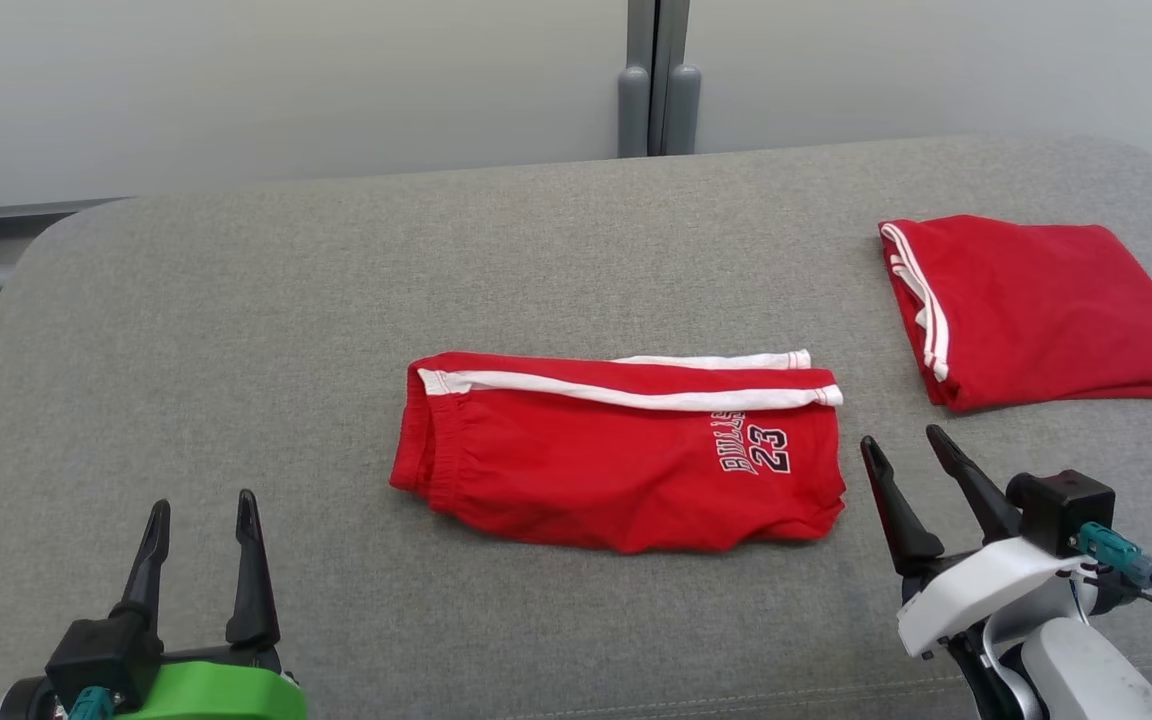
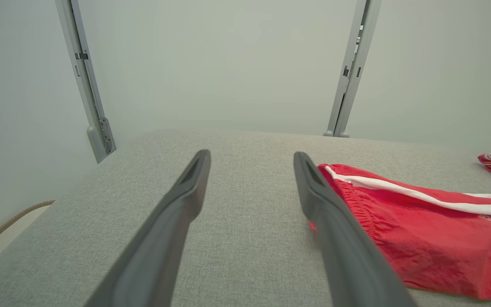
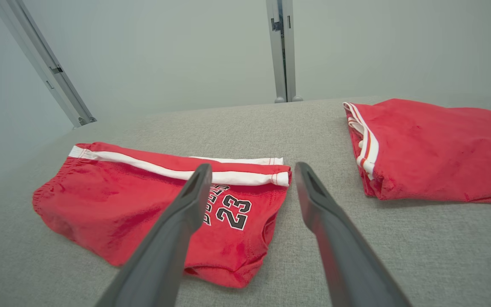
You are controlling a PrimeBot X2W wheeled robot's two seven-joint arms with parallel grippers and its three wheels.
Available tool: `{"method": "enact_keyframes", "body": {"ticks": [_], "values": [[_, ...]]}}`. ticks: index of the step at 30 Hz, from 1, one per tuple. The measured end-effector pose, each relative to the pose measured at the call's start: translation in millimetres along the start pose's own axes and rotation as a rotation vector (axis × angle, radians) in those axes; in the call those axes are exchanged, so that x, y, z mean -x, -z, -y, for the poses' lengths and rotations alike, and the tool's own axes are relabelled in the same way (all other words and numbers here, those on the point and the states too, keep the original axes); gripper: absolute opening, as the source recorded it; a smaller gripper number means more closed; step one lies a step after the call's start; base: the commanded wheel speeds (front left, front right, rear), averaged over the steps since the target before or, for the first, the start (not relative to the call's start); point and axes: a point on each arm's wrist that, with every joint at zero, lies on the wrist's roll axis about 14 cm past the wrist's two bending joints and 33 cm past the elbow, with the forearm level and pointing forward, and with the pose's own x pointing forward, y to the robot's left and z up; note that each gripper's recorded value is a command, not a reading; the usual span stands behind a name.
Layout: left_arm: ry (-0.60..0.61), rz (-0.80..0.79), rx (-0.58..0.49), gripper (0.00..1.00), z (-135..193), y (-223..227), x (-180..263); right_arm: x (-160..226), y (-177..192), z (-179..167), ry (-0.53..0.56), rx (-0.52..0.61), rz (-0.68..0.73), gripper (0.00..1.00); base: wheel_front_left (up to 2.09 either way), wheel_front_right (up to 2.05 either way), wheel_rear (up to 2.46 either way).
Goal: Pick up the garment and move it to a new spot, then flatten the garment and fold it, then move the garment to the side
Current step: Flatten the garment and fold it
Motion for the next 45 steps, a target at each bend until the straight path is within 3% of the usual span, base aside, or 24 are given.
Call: {"method": "enact_keyframes", "body": {"ticks": [10, 16, 21, 45], "values": [[0.039, -0.002, 0.009, 1.00, 9.9, 0.5, 4.5, 25.5, -13.7, 0.4, 0.049, 0.065, 0.068, 1.00, 0.00, 0.00, 0.00], [0.051, -0.021, -0.067, 1.00, 2.3, 3.9, 8.1, 32.9, -25.9, 8.7, 0.080, 0.090, 0.106, 1.00, 0.00, 0.00, 0.00], [0.049, -0.061, -0.125, 1.00, -3.8, 14.2, 14.3, 35.3, -23.0, 13.1, 0.093, 0.106, 0.096, 1.00, 0.00, 0.00, 0.00], [0.011, -0.072, -0.115, 1.00, -17.9, 15.9, 25.8, 30.6, 7.0, 14.3, 0.084, 0.098, -0.015, 1.00, 0.00, 0.00, 0.00]]}}
